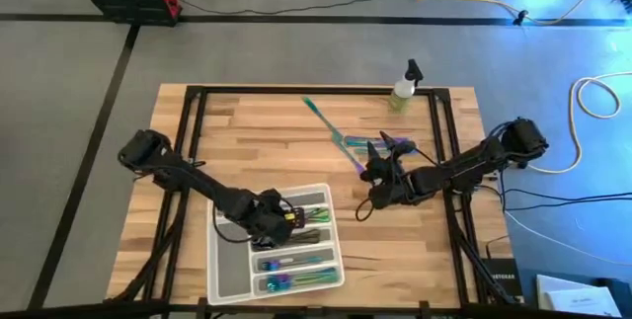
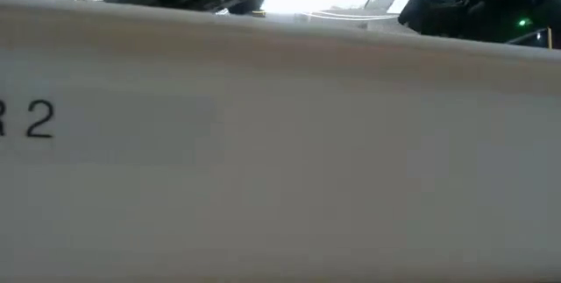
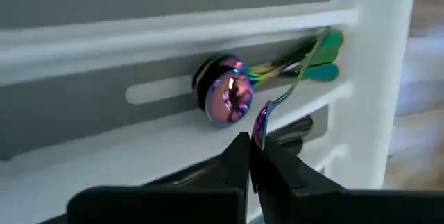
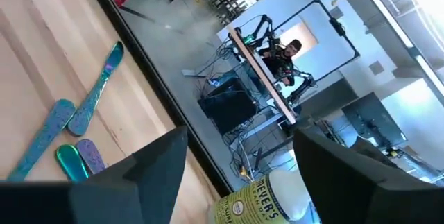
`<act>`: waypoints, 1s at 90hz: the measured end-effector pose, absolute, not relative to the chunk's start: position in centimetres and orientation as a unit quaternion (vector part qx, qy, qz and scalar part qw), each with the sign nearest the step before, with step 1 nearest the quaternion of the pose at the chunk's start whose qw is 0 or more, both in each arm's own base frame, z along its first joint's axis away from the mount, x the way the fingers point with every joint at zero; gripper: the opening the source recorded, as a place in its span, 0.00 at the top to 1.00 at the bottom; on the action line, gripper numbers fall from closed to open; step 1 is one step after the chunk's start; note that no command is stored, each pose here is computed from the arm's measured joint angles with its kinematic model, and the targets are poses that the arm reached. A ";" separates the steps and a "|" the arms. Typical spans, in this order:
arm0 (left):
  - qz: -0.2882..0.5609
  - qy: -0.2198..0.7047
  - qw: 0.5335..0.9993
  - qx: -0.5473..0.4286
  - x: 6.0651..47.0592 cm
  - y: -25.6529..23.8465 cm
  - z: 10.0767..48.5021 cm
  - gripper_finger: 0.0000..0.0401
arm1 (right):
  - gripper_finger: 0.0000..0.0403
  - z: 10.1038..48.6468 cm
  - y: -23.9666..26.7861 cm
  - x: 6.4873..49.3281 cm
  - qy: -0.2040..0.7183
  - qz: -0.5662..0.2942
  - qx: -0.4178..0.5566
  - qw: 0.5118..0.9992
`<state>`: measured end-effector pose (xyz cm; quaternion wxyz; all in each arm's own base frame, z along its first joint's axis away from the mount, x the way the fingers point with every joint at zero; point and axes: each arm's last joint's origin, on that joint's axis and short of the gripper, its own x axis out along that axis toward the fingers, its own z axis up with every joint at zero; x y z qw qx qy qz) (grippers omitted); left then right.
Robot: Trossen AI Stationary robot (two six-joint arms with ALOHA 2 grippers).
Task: Sort silverware
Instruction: Put the blue spoon into the white silverware tray
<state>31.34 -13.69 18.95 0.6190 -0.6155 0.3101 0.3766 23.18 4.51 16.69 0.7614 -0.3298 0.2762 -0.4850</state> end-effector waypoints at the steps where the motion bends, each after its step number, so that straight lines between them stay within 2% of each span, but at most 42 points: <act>1: 0.376 0.312 0.619 -0.615 31.4 -13.6 18.9 1.00 | 0.38 16.7 4.5 23.2 0.276 -0.484 -0.329 0.762; 24: 0.366 0.331 0.621 -0.609 31.8 -12.7 18.9 0.99 | 0.38 16.7 4.5 23.2 0.279 -0.479 -0.327 0.765; 52: 0.349 0.309 0.644 -0.606 32.4 -12.4 19.1 0.93 | 0.38 16.6 4.5 23.2 0.278 -0.478 -0.321 0.769; 90: 0.352 0.318 0.650 -0.593 32.3 -12.3 19.0 0.86 | 0.38 16.6 4.5 23.2 0.274 -0.480 -0.315 0.772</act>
